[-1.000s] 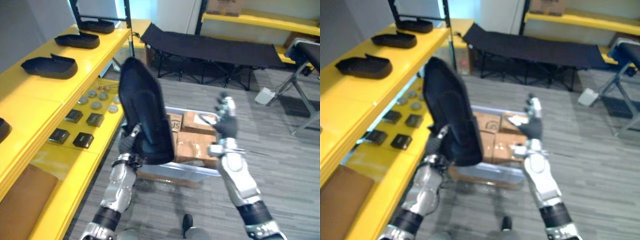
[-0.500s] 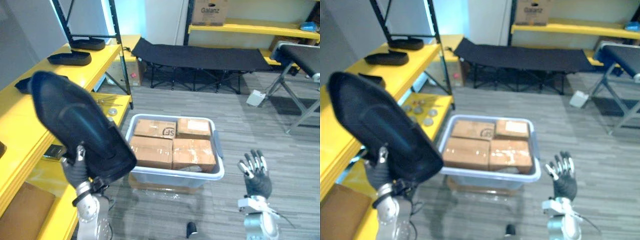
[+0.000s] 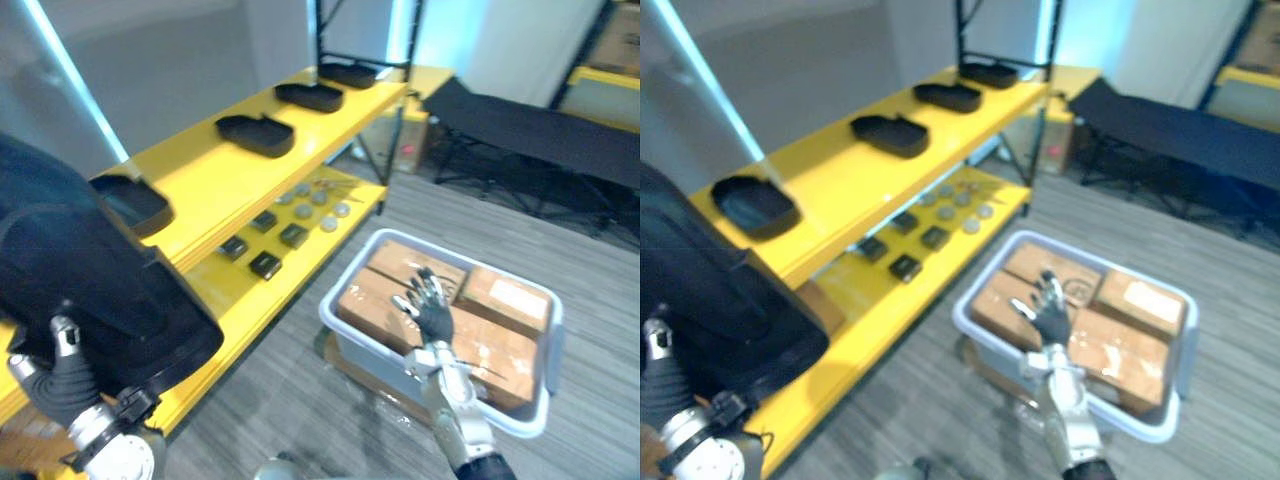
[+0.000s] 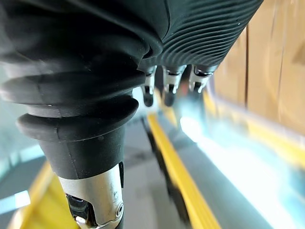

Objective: Walk over and take plastic housings, then place them on the shelf

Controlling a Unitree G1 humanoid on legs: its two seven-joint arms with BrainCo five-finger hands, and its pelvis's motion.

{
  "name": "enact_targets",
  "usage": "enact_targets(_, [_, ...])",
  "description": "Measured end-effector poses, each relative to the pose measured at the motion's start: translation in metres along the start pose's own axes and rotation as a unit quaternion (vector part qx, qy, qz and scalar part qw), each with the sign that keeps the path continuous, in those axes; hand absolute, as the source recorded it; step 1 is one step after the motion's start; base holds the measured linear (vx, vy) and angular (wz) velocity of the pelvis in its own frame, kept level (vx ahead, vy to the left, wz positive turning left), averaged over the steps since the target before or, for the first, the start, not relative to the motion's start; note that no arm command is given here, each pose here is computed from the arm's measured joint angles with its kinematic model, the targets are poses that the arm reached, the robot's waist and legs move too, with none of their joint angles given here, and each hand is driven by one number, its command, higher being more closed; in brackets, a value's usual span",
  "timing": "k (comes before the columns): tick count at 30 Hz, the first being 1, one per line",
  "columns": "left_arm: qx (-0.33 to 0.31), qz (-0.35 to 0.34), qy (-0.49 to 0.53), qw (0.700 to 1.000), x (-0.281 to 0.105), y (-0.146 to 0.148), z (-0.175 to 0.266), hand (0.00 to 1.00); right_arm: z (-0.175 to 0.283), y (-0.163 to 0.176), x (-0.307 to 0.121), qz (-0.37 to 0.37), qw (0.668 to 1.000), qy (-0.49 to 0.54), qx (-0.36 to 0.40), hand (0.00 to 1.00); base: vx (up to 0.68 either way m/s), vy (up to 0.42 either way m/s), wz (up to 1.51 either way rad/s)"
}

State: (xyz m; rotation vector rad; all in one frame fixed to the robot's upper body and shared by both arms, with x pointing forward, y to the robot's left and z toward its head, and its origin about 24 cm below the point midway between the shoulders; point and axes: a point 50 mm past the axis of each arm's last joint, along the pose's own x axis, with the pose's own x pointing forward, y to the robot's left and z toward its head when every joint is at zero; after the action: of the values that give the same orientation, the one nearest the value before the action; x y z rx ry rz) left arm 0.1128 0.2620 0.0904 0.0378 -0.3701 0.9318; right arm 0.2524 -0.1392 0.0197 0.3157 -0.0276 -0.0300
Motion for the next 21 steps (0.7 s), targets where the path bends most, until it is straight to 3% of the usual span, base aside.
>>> enact_targets(6, [-0.029, -0.092, 0.004, 0.995, -0.004, -0.01, 0.0, 1.0, 0.0, -0.013, -0.002, -0.038, 0.999, 0.0, -0.013, 0.0, 0.01, 0.03, 1.31])
enact_targets(14, [-0.078, -0.161, -0.002, 0.984, -0.007, -0.034, 0.003, 1.0, -0.004, 0.014, -0.004, 0.014, 1.0, -0.001, -0.007, 0.0, -0.01, 0.09, -0.1])
enact_targets(21, [-0.1, -0.205, -0.05, 0.972, 0.005, -0.052, 0.014, 1.0, 0.003, 0.016, -0.003, 0.034, 0.999, -0.025, -0.011, 0.0, -0.02, 0.075, -0.05])
